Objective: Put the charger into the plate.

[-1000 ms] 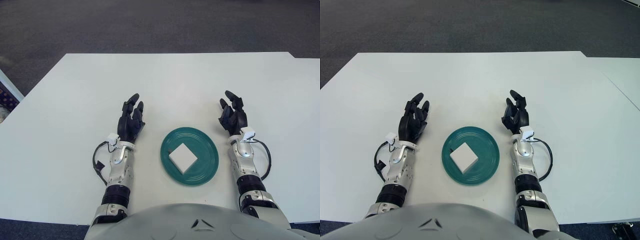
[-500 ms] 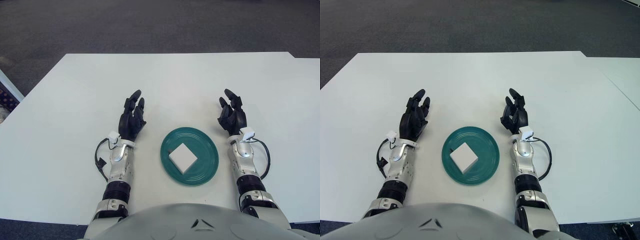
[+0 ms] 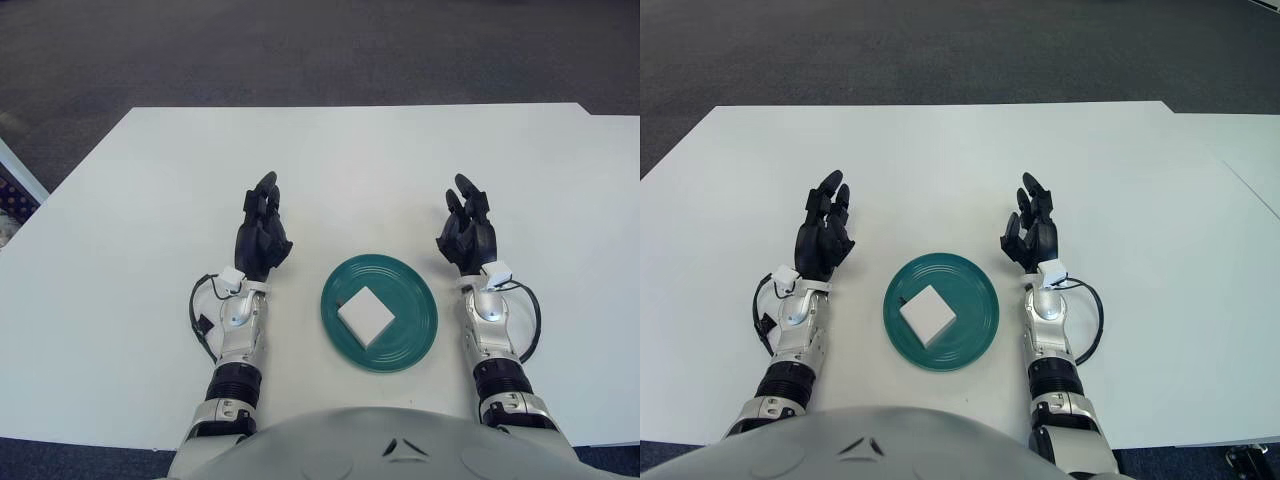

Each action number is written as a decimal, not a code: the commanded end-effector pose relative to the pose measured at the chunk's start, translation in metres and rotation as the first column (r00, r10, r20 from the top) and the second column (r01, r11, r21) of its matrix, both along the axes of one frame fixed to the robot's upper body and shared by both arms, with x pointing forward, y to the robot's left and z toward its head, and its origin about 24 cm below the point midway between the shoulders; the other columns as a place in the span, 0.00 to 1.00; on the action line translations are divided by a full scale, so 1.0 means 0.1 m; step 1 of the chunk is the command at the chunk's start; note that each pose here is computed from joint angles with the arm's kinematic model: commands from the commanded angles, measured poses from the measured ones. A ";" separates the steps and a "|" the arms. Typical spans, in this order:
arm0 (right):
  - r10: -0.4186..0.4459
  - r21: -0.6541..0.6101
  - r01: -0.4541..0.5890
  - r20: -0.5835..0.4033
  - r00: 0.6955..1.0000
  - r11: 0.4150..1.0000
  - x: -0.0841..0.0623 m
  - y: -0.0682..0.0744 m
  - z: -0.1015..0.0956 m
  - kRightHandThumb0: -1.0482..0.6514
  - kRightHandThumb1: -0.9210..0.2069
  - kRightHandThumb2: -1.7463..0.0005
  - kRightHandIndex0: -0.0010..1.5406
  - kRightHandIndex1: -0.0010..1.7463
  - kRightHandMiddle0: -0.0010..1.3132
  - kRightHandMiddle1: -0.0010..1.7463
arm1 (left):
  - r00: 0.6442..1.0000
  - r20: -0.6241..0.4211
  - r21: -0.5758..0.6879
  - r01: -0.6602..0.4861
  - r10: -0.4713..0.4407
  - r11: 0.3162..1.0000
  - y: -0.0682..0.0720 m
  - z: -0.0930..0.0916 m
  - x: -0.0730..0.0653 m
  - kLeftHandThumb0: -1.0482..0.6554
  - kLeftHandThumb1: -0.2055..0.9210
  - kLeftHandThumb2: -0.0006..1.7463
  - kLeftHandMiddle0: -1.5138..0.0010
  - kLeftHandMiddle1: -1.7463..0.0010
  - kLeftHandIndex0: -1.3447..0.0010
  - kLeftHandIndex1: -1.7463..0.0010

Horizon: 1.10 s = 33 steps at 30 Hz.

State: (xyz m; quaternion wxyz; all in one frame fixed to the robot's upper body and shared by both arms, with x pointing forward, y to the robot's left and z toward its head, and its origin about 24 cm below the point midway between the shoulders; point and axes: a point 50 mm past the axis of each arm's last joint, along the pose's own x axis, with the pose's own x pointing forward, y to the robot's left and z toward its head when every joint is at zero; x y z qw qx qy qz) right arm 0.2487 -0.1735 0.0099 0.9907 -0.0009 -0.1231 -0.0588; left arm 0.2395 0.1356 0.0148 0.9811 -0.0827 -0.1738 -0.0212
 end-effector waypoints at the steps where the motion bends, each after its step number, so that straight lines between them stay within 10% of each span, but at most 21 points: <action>1: 0.008 0.000 -0.008 -0.204 0.979 1.000 -0.42 0.08 -0.45 0.15 0.00 0.52 0.07 0.00 0.00 0.22 | 0.974 -0.218 0.028 -0.062 0.067 0.998 0.02 -0.53 -0.49 0.04 1.00 0.53 0.86 0.99 1.00 0.72; 33: 0.080 -0.010 -0.081 -0.091 0.993 0.997 -0.54 0.17 -0.29 0.08 0.00 0.55 0.00 0.00 0.00 0.05 | 0.970 -0.240 -0.131 0.009 -0.041 0.991 -0.01 -0.38 -0.59 0.07 1.00 0.53 0.90 1.00 1.00 0.74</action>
